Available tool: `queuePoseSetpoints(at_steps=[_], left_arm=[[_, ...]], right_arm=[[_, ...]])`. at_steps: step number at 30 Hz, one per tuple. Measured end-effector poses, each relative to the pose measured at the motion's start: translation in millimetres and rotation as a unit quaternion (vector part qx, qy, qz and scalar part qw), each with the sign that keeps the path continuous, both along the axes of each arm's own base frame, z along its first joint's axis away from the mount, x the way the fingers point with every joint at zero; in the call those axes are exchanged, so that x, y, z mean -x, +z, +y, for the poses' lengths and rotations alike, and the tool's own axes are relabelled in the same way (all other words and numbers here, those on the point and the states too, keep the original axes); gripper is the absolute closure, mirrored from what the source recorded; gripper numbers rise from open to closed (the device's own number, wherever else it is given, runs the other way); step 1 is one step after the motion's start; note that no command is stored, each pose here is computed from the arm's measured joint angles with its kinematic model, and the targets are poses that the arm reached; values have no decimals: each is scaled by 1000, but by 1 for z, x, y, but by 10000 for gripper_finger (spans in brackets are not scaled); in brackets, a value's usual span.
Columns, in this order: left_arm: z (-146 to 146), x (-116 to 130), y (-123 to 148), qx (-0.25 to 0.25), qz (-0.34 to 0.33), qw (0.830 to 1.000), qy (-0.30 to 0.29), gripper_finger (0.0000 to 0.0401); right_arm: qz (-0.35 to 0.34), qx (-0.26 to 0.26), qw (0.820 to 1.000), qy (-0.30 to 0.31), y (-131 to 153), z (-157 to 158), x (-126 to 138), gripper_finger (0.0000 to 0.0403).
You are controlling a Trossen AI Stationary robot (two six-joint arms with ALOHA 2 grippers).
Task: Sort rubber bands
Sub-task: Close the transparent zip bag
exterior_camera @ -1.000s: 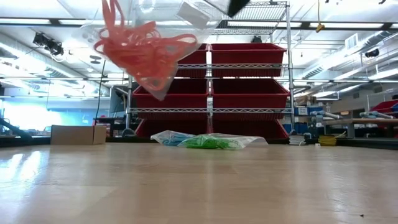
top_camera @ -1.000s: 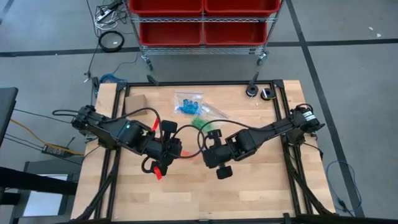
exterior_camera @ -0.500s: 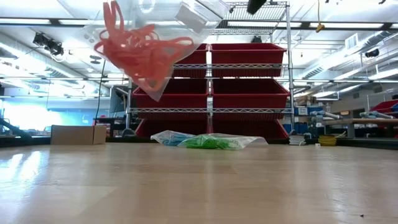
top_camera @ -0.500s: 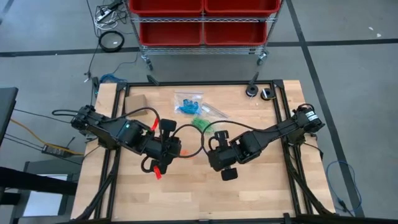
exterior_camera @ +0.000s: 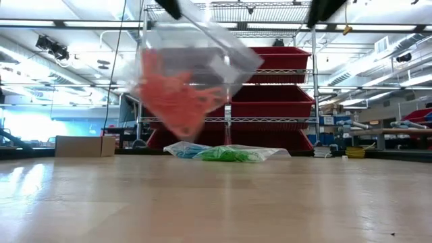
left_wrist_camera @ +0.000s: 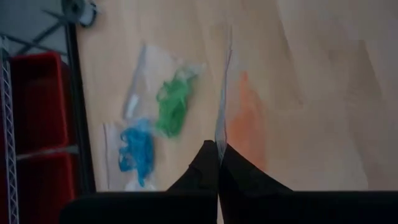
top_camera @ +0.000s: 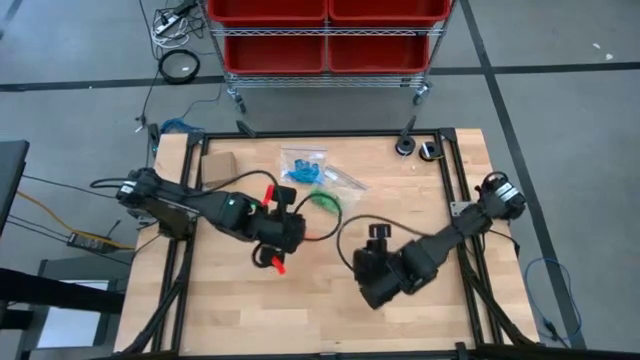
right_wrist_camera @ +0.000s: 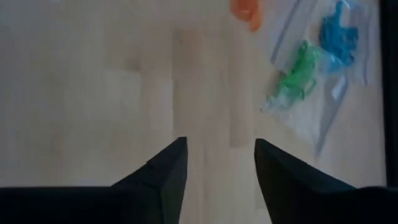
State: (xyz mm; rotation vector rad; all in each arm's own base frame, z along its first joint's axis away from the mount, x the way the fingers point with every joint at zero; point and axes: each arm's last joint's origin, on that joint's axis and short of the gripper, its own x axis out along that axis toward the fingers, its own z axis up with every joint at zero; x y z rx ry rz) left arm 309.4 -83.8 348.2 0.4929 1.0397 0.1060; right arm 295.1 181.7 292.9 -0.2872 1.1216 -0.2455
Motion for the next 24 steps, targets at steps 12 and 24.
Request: queuePoseSetpoints(at_steps=[12,24], left_arm=[[82,-45,-21,36,-123,992,7,401],[181,-70,-61,218,-248,943,34,401]], right_arm=[[-142,43,977,-155,-88,36,71,233],[-196,42,964,-173,-96,40,84,234]])
